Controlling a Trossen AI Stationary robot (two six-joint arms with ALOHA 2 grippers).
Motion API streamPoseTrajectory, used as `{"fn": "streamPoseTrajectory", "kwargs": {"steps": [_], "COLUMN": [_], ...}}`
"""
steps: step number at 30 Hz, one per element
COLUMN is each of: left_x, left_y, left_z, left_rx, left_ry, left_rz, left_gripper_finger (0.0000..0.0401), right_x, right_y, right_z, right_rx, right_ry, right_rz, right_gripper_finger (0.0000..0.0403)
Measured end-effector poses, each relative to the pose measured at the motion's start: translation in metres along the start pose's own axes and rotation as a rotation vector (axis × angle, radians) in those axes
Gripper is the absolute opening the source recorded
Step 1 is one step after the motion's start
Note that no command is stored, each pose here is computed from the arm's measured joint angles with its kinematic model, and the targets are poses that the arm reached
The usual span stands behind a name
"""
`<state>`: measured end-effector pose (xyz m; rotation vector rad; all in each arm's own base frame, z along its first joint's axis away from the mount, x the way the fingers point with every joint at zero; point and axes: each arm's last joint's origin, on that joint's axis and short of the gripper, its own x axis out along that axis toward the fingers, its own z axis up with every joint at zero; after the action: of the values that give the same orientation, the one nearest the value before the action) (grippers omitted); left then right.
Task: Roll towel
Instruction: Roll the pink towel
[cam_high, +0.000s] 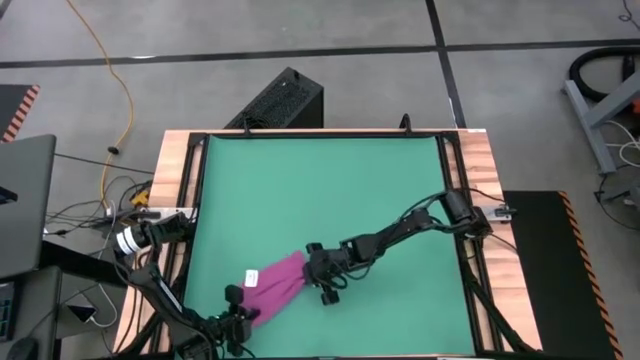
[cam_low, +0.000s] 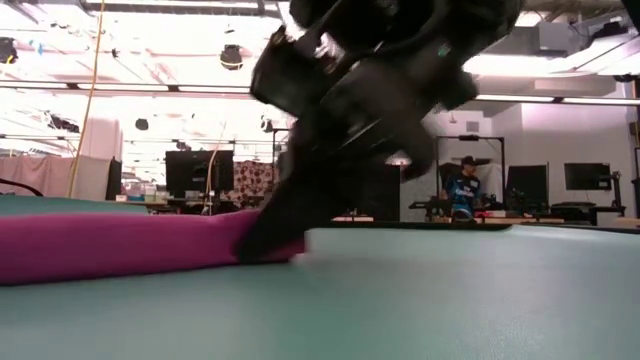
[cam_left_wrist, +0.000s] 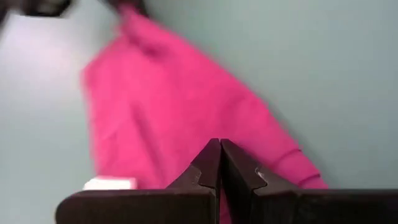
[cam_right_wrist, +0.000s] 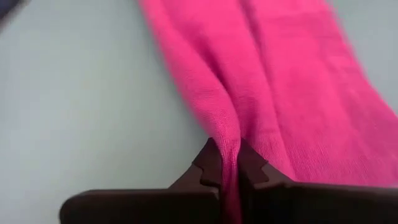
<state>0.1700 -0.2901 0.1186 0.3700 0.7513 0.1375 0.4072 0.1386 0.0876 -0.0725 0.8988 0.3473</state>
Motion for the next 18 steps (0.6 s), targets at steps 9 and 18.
{"fn": "streamPoseTrajectory", "kwargs": {"steps": [9, 18], "left_x": [0.002, 0.034], "left_y": [0.012, 0.021], "left_z": [0.006, -0.007], "left_rx": [0.061, 0.034], "left_ry": [-0.168, -0.242], "left_rz": [0.159, 0.159], "left_gripper_finger": [0.0000, 0.0000], "right_x": [-0.044, -0.062], "right_y": [0.023, 0.004], "right_z": [0.015, 0.018], "right_rx": [0.130, 0.360], "right_ry": [0.050, 0.116], "right_rz": [0.107, 0.226], "right_gripper_finger": [0.0021, 0.0021]}}
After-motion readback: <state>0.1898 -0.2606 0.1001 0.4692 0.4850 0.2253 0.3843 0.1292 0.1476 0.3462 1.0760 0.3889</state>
